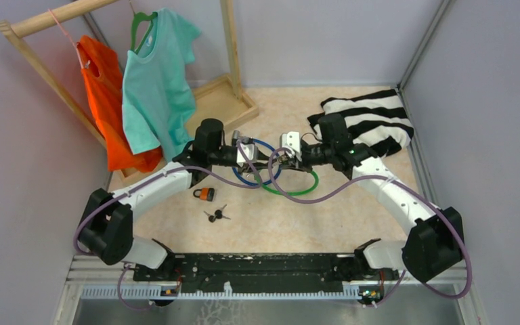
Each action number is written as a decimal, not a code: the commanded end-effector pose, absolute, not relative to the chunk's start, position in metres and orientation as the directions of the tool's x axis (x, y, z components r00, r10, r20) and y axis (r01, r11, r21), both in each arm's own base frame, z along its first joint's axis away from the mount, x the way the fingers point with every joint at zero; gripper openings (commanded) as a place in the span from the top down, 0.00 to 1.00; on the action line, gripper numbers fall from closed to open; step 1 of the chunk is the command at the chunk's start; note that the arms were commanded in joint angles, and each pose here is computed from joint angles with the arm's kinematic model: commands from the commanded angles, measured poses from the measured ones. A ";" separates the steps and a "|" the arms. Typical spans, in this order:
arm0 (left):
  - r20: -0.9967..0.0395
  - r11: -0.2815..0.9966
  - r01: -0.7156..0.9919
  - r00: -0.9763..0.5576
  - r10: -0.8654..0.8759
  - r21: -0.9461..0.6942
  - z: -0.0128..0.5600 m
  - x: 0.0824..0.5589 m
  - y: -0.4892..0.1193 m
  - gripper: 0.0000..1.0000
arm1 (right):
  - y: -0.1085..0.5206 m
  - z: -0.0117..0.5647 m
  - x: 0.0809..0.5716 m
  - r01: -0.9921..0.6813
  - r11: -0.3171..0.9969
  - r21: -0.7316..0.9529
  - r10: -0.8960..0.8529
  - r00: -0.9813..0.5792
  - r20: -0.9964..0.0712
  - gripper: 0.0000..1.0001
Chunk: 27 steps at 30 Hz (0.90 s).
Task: Lock with the key
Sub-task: Lock the lock.
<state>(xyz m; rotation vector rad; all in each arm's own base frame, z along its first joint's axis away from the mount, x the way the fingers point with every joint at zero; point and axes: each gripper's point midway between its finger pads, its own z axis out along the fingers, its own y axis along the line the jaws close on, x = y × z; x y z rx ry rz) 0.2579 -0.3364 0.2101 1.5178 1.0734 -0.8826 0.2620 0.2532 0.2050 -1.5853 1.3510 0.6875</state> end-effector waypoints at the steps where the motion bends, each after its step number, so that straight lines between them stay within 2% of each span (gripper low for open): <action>1: -0.948 -0.187 0.962 0.236 0.213 0.198 0.179 0.218 -0.336 0.86 | 0.276 0.239 0.243 -0.915 -0.080 -0.395 -0.291 0.401 -0.869 1.00; 13: -0.953 -0.165 0.967 0.226 0.203 0.195 0.193 0.224 -0.340 0.58 | 0.274 0.233 0.235 -0.918 -0.092 -0.386 -0.286 0.396 -0.873 1.00; 22: -0.960 -0.141 0.975 0.199 0.199 0.173 0.203 0.232 -0.345 0.54 | 0.273 0.229 0.233 -0.924 -0.092 -0.371 -0.288 0.382 -0.878 1.00; 27: -0.958 -0.097 0.979 0.198 0.205 0.182 0.211 0.237 -0.344 0.46 | 0.272 0.224 0.231 -0.927 -0.091 -0.363 -0.296 0.373 -0.879 1.00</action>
